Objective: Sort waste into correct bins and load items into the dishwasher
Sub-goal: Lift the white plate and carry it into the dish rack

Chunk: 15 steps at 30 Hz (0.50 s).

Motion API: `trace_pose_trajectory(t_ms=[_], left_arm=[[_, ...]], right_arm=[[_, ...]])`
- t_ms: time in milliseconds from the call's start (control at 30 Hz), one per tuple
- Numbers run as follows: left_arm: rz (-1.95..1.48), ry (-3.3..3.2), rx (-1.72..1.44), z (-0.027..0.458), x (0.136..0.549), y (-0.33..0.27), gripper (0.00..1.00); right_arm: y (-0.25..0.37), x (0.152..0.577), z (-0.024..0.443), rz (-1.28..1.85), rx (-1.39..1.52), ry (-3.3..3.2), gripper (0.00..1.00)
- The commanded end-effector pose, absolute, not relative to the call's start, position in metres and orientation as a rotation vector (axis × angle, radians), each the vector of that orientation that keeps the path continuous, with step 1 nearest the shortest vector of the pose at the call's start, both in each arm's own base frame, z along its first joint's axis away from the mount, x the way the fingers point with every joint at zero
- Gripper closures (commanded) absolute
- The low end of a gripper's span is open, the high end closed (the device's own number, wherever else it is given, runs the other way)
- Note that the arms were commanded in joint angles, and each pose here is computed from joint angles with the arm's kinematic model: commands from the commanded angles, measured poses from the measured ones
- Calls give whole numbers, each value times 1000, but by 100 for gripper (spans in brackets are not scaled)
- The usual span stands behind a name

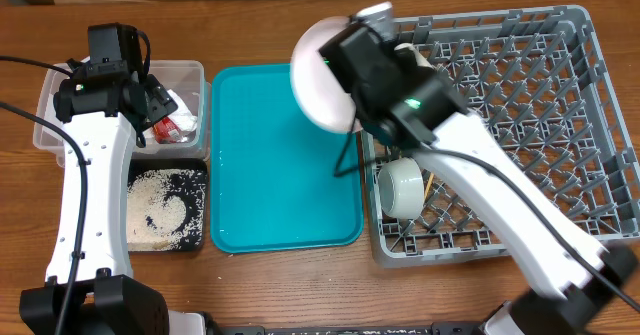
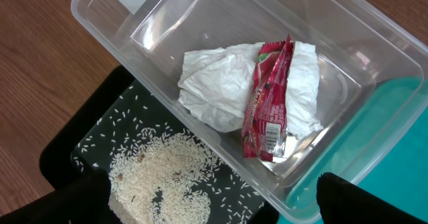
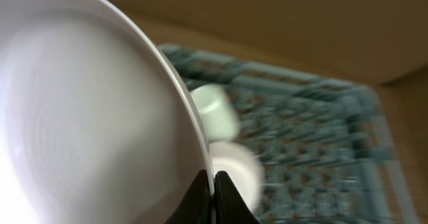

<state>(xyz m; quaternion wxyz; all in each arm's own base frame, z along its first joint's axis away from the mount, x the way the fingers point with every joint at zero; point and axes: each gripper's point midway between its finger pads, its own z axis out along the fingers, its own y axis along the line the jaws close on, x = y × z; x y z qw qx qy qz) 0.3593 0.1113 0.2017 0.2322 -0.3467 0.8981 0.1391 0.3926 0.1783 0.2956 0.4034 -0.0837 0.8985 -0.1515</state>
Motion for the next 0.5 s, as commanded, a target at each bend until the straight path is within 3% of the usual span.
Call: trace_pose_trajectory(t_ms=[0,167,467], left_arm=[[356,2424,-969,215,362,112,0],[355,2424,-969,215,362,112,0],[356,2424,-969,215,362,112,0]], right_arm=[[117,384,363,-683,-36,2051,96],[66,381,376,-923,41,2013,96],[-31,374,342,-1048,185,2231,96]])
